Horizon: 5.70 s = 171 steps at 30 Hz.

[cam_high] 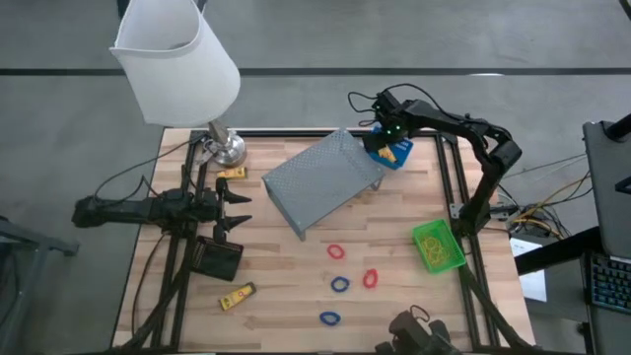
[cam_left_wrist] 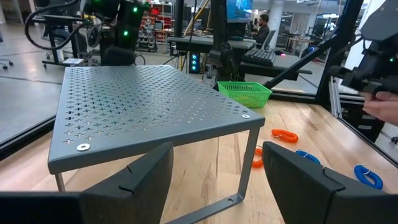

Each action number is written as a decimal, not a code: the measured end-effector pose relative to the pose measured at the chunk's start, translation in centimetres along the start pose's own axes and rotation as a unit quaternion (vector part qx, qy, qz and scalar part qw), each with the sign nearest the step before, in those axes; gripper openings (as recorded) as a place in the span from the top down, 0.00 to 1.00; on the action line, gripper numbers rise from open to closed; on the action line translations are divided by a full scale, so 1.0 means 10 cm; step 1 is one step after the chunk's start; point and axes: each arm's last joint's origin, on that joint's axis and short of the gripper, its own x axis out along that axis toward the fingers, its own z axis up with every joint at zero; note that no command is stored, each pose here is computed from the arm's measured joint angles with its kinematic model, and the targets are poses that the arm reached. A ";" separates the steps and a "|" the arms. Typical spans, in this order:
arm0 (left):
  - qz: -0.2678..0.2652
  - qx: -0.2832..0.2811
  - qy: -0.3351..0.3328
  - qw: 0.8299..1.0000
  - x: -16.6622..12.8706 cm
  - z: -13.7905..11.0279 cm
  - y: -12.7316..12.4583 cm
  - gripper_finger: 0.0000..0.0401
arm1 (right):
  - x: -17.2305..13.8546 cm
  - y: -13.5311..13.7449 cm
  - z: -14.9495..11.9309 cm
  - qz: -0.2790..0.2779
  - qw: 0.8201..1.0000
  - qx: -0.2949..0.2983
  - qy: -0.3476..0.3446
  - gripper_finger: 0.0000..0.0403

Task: Pick & Place Office Desk Supplies
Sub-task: Put the crayon box into the blue basket

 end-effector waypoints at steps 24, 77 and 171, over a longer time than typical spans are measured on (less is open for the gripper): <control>0.000 0.000 0.000 1.000 0.00 0.00 0.00 0.37 | -1.25 0.31 -0.45 0.078 0.982 -0.072 -0.154 0.68; 0.000 0.000 0.000 1.000 0.00 0.00 0.00 0.37 | -1.27 0.37 -2.23 0.236 0.776 -0.281 -0.513 0.65; 0.256 -0.120 0.353 0.892 0.30 1.34 -0.05 0.37 | -1.27 0.37 -2.23 0.245 0.784 -0.264 -0.505 0.70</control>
